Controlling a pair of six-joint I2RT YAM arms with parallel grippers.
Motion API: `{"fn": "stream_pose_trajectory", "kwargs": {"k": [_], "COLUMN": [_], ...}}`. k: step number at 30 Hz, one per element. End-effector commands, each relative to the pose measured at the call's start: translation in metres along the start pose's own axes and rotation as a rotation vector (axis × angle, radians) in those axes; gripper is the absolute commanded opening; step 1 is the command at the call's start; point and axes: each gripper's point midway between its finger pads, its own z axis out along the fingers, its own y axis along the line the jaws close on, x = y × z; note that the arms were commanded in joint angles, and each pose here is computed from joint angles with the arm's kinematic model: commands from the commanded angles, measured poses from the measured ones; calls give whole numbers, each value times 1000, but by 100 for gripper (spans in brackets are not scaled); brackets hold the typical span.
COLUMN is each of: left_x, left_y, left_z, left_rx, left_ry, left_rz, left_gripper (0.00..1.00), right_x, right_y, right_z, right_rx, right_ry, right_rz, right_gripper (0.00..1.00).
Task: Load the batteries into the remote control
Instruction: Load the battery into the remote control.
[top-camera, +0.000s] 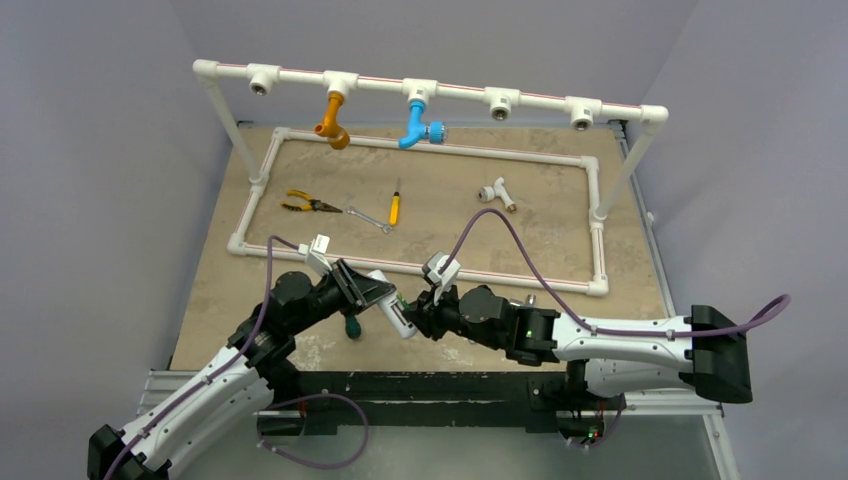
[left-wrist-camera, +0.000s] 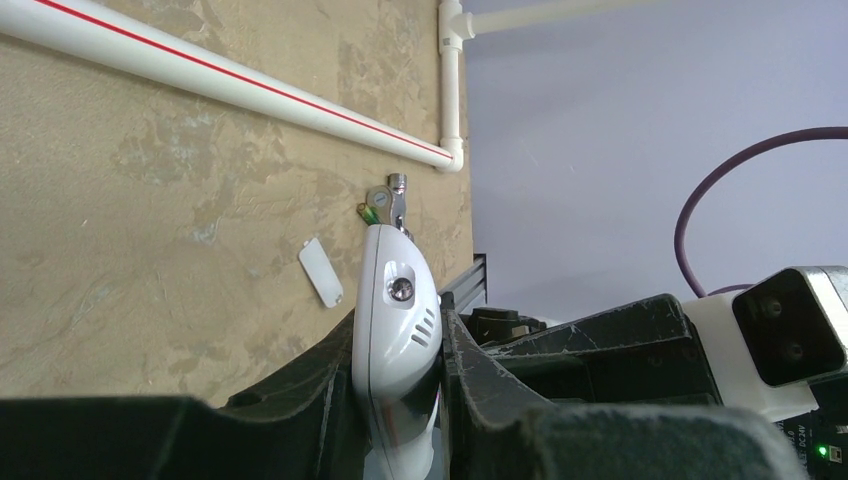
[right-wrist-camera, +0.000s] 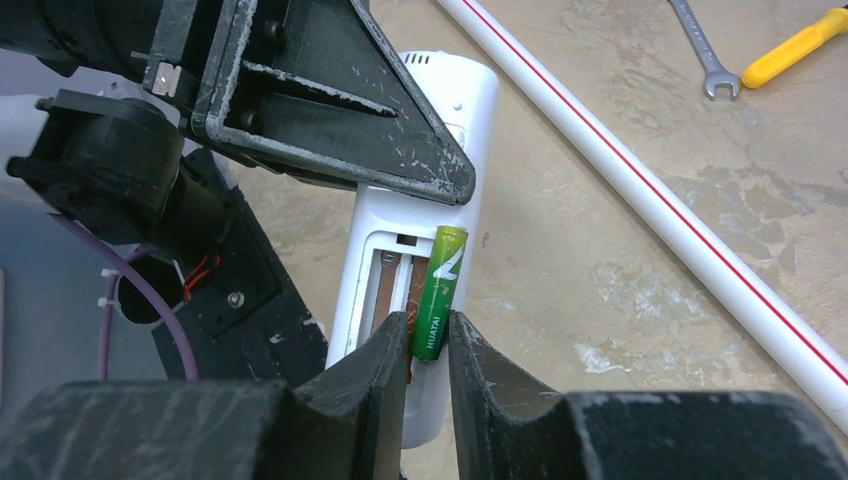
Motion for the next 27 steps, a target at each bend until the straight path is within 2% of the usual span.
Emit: {"fn": "stream_pose_trajectory", "kwargs": {"k": [1, 5, 17, 27], "left_x": [-6, -6, -6, -13], "left_y": [-23, -23, -18, -11], "left_z": [-2, -2, 0, 1], "left_rx": [92, 89, 79, 51], "left_ry": [-20, -20, -20, -68], "left_rz": [-2, -3, -7, 10], "left_gripper": [0, 0, 0, 0], "right_x": [-21, -21, -25, -32], "right_y": [12, 15, 16, 19], "right_z": [1, 1, -2, -2], "right_rx": [-28, -41, -50, -38], "right_ry": [-40, -37, -48, -49], "right_rz": [7, 6, -4, 18], "right_gripper": [21, 21, 11, 10]}}
